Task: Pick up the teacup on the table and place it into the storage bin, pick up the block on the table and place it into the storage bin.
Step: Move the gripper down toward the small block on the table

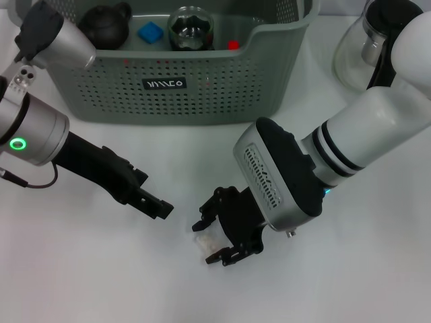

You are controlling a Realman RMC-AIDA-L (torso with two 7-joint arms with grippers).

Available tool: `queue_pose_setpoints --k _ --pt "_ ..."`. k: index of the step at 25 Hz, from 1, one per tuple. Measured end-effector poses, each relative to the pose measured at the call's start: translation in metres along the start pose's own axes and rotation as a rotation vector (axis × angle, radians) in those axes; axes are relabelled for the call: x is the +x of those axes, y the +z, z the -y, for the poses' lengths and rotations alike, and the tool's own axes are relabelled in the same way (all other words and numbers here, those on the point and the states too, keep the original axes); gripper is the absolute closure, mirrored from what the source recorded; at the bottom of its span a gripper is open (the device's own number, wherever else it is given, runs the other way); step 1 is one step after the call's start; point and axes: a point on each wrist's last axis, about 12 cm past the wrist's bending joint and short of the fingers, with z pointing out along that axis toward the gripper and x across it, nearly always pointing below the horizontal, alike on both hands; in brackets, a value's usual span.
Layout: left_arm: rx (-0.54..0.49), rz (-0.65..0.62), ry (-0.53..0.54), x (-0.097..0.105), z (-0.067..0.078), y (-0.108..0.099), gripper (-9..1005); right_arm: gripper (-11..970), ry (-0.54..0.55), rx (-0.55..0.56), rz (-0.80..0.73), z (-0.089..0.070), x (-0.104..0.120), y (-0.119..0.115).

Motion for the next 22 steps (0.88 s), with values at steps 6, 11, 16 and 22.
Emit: queue_pose_setpoints --k 6,11,16,22 --pt "0.004 -0.004 0.001 0.0005 0.0006 0.0004 48 400 0.001 0.002 0.001 -0.0017 -0.0006 0.0039" --pt "0.005 -0.008 0.002 0.001 0.0009 0.0009 48 433 0.005 0.008 0.003 -0.0015 -0.0007 0.0044" --pt "0.006 -0.008 0.003 0.0009 0.0011 0.001 48 465 0.025 0.01 0.004 -0.0012 -0.0004 0.0039" --pt "0.007 -0.008 0.005 0.0001 0.0013 0.0009 48 504 0.044 0.013 0.0 -0.0005 0.001 0.002"
